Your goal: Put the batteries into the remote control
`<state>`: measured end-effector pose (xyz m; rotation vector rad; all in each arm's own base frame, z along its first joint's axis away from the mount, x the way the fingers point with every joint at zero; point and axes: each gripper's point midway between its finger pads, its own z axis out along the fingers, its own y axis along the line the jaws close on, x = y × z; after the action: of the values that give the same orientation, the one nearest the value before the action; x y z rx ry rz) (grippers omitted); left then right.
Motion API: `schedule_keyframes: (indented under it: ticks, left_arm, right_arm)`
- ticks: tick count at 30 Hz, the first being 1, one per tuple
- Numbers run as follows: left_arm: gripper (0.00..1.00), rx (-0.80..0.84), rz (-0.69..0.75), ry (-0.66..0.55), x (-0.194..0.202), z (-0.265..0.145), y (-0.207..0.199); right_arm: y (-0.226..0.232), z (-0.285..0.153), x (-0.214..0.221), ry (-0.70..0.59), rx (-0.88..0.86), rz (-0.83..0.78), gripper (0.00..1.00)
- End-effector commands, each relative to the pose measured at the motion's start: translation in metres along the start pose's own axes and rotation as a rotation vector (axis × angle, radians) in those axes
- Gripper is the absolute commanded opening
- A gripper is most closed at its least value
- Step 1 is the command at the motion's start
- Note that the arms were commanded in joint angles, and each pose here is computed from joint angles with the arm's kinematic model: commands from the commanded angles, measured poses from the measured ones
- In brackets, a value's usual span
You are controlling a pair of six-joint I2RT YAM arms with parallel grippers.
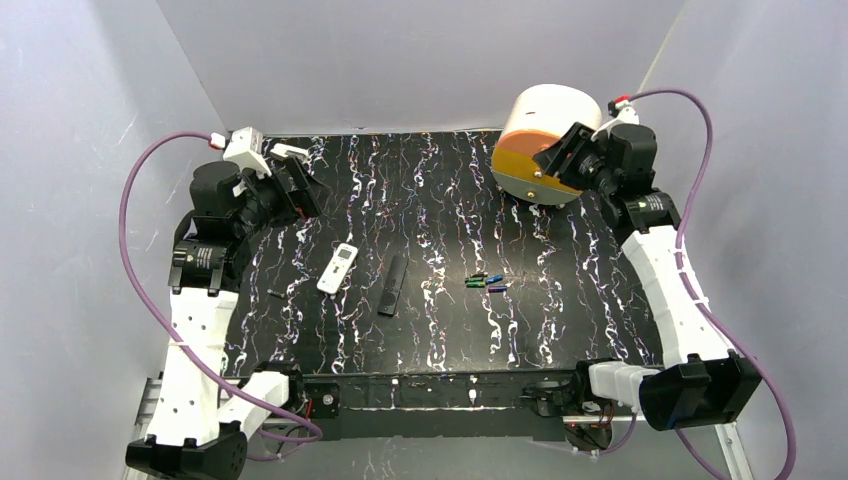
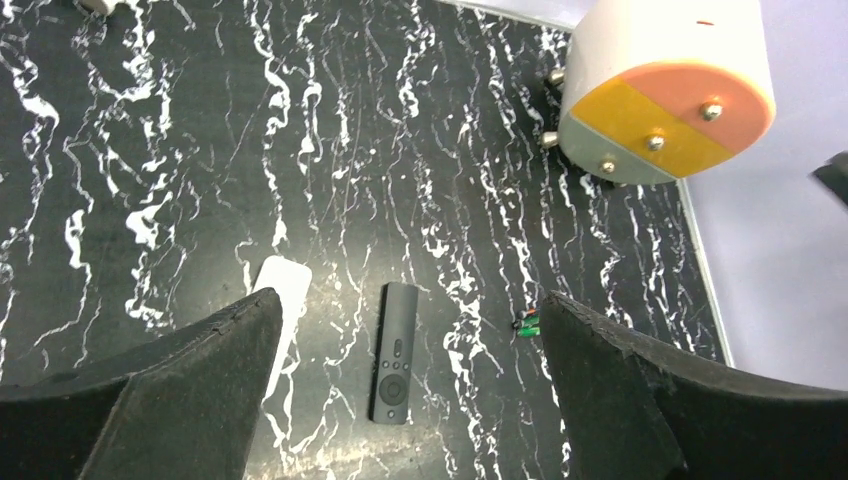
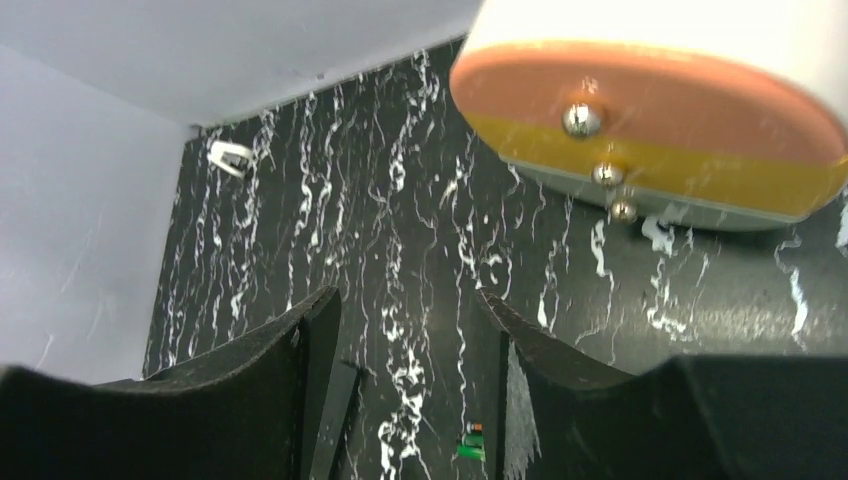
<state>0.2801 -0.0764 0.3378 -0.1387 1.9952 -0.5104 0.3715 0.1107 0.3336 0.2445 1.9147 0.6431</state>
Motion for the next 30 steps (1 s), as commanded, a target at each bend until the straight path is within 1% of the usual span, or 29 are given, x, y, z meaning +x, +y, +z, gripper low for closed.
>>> schedule_keyframes:
  ticks: [1,5,8,10,13,16,20,21,24,26,30]
  left_arm:
    - [0.98,0.093,-0.030,-0.059,-0.015,0.001,-0.018]
    - [0.99,0.094,-0.065,-0.007,-0.003,0.019,-0.014]
    - [0.98,0.111,-0.075,0.057,0.016,0.034,-0.010]
    - [0.99,0.136,-0.097,0.119,0.032,0.045,-0.011]
    - [0.98,0.125,-0.117,0.226,0.065,0.060,-0.015]
    - [0.99,0.109,-0.094,0.313,0.098,0.071,-0.022]
    - [0.98,0.064,-0.063,0.383,0.122,0.077,-0.019]
    - [0.98,0.056,-0.058,0.398,0.128,0.079,-0.019]
    - [0.97,0.036,-0.039,0.456,0.149,0.087,-0.021]
    - [0.93,0.024,-0.040,0.509,0.168,0.093,-0.024]
    - [0.89,-0.055,0.000,0.605,0.213,0.109,-0.028]
  right_arm:
    - [0.005,-0.010,0.009,-0.002,-0.043,0.051,0.60]
    - [-0.006,-0.010,0.017,-0.036,-0.027,0.050,0.64]
    - [-0.002,-0.013,0.018,-0.077,-0.073,0.046,0.69]
    - [-0.006,-0.011,0.023,-0.071,-0.059,0.071,0.70]
    - [-0.012,-0.003,0.041,0.011,-0.050,0.069,0.69]
    - [-0.017,0.003,0.058,0.061,-0.051,0.087,0.68]
    - [-0.003,0.004,0.081,0.119,-0.182,0.063,0.68]
    - [-0.003,0.005,0.088,0.134,-0.188,0.072,0.68]
    - [-0.011,0.010,0.108,0.183,-0.154,0.122,0.65]
    - [-0.015,0.013,0.122,0.223,-0.134,0.156,0.63]
    - [-0.019,0.015,0.144,0.269,-0.107,0.180,0.62]
